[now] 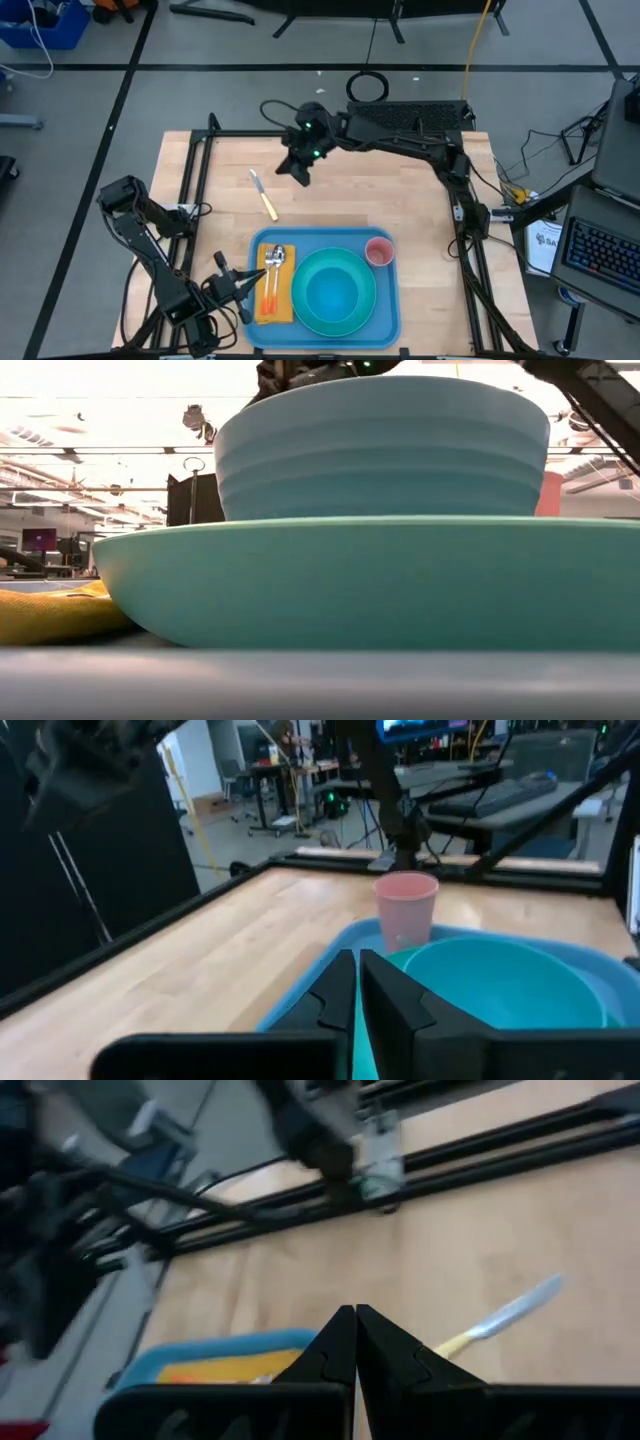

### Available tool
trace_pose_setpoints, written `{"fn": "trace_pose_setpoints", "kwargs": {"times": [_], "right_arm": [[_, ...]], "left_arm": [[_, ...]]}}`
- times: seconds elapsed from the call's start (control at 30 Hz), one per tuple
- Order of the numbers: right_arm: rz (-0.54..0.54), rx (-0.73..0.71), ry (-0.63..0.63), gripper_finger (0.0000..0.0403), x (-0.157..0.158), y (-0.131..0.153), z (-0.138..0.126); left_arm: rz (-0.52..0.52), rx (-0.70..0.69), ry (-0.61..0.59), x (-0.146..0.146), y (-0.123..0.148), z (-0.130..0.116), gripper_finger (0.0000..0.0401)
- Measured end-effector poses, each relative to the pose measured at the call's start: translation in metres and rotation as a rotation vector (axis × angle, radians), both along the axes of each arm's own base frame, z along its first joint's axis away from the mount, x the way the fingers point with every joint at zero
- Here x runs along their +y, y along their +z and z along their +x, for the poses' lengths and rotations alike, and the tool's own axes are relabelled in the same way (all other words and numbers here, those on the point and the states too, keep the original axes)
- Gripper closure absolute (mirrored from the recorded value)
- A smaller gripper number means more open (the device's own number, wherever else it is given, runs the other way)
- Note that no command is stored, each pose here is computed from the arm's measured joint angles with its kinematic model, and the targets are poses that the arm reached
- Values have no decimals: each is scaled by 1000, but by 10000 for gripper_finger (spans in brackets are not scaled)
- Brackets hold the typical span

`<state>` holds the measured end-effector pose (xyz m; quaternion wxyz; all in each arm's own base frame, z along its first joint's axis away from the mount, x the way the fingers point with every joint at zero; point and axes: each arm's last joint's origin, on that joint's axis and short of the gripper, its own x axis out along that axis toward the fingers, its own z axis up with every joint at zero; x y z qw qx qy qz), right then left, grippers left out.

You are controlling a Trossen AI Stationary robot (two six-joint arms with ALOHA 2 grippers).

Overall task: Set up tray
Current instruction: Put the yellow knife on the yellow napkin to the right of the orange spoon

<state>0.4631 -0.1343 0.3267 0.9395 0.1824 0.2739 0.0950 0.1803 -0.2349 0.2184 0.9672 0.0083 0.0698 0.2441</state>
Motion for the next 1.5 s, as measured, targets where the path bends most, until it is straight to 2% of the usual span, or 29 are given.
{"fn": "trace_pose_setpoints", "kwargs": {"times": [0.13,0.27,0.37,0.5,0.67,0.83,1.03,1.1,1.23,1.37,1.5], "right_arm": [[-6,70,-86,403,-30,-8,6],[125,242,-72,403,-53,-42,0],[187,351,-41,403,-57,-70,0],[184,392,-9,403,-51,-93,9],[158,375,38,389,-37,-96,17],[108,312,57,329,-21,-94,30],[-60,295,-13,241,11,-92,46],[-85,280,-21,222,21,-91,50],[-10,282,-35,206,31,-91,53],[72,329,-35,207,26,-105,55],[94,353,-56,210,22,-121,58]], "left_arm": [[30,-27,1,-2,1,-4,397],[54,-51,-9,-6,2,-10,389],[81,-55,-19,-8,2,-14,376],[98,-51,-19,-8,2,-14,372],[117,-41,-17,-6,2,-14,371],[129,-34,-18,-6,1,-15,371],[125,-14,-27,-5,1,-15,370],[122,-4,-31,-5,0,-15,370],[127,0,-31,-4,0,-15,370],[131,2,-31,-4,0,-15,370],[129,-2,-29,-4,0,-16,370]]}}
